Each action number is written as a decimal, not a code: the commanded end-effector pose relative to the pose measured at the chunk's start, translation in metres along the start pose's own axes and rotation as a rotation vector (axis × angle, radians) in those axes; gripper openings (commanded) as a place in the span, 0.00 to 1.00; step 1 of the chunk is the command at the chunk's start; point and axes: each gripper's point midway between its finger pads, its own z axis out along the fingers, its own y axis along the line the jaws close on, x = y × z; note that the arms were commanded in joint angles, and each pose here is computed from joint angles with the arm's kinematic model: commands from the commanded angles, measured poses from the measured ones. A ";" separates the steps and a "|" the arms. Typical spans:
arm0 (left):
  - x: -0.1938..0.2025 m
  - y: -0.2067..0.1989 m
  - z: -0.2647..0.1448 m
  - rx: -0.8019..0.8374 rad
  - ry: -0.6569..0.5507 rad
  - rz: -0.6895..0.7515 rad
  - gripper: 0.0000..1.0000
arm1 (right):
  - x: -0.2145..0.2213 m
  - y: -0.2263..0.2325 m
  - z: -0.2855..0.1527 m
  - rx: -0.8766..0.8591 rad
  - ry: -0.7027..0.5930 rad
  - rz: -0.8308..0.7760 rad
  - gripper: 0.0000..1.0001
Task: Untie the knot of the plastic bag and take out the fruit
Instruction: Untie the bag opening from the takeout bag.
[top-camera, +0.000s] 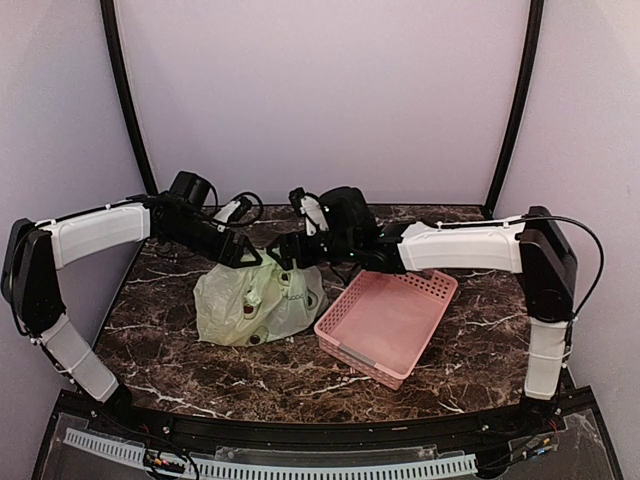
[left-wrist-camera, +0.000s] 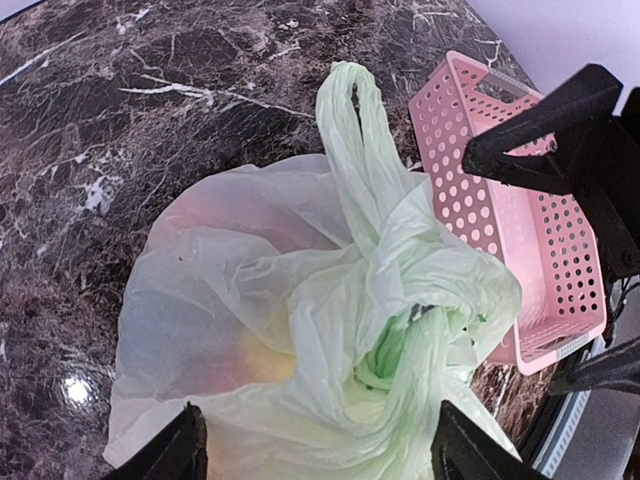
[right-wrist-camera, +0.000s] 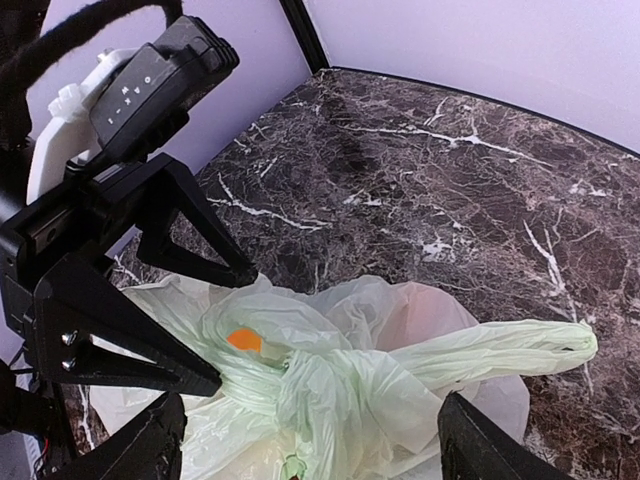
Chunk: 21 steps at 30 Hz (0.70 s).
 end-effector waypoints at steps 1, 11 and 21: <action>0.009 -0.002 -0.001 0.015 0.024 -0.003 0.68 | -0.004 -0.011 0.008 0.001 0.011 0.041 0.84; 0.011 -0.007 0.003 0.053 0.026 -0.011 0.48 | 0.002 -0.019 0.022 0.017 0.059 0.032 0.85; 0.010 -0.009 0.003 0.065 0.023 -0.038 0.34 | 0.004 -0.021 0.034 0.029 0.085 0.024 0.82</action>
